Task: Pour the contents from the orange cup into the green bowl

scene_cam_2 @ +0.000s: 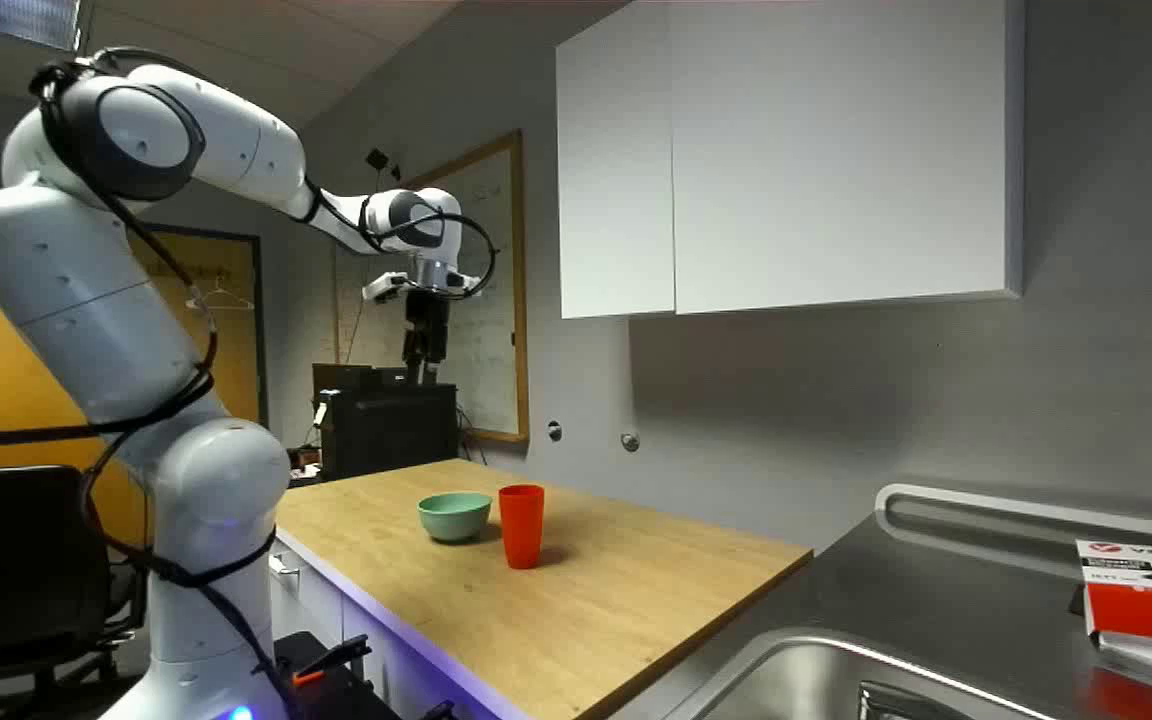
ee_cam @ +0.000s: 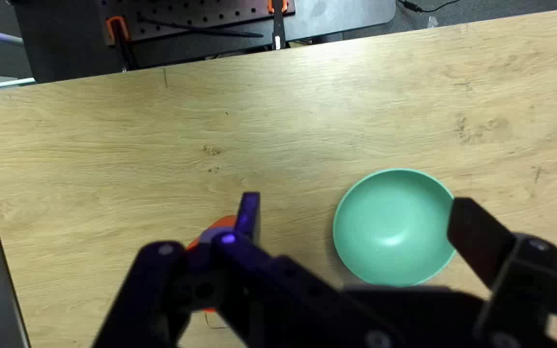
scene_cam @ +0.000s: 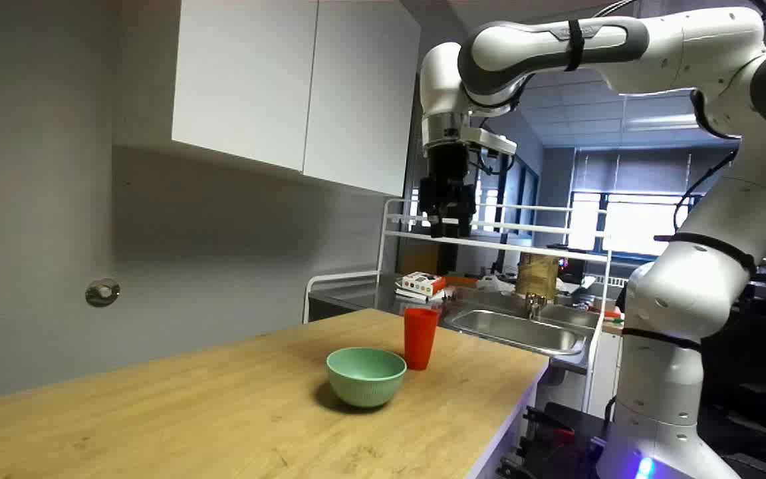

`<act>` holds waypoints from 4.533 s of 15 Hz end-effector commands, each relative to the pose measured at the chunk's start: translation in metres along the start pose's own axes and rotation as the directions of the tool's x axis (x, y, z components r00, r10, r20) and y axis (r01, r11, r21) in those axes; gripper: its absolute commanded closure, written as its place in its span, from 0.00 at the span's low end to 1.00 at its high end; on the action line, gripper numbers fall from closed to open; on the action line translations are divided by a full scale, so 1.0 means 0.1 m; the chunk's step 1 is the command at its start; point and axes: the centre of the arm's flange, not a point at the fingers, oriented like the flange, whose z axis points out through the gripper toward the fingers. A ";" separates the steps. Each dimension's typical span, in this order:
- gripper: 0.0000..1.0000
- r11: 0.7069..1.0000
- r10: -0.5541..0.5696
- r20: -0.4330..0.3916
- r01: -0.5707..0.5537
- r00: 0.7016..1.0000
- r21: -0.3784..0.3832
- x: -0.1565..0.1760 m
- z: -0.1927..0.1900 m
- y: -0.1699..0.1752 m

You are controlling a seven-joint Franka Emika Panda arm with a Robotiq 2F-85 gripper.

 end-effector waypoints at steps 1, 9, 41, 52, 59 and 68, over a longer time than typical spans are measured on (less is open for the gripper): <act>0.00 1.000 0.000 -0.001 0.000 1.000 0.001 0.00 0.00 0.00; 0.00 1.000 0.000 -0.002 0.000 1.000 0.001 0.00 -0.01 0.00; 0.00 0.916 0.299 0.236 -0.348 0.925 0.201 1.95 1.81 1.85; 0.80 0.893 0.338 0.253 -0.394 0.906 0.218 2.03 1.94 1.92; 0.99 0.911 0.354 0.182 -0.382 0.917 0.155 2.06 1.53 1.59; 0.99 0.908 0.382 -0.063 -0.387 0.922 -0.162 1.65 0.80 0.43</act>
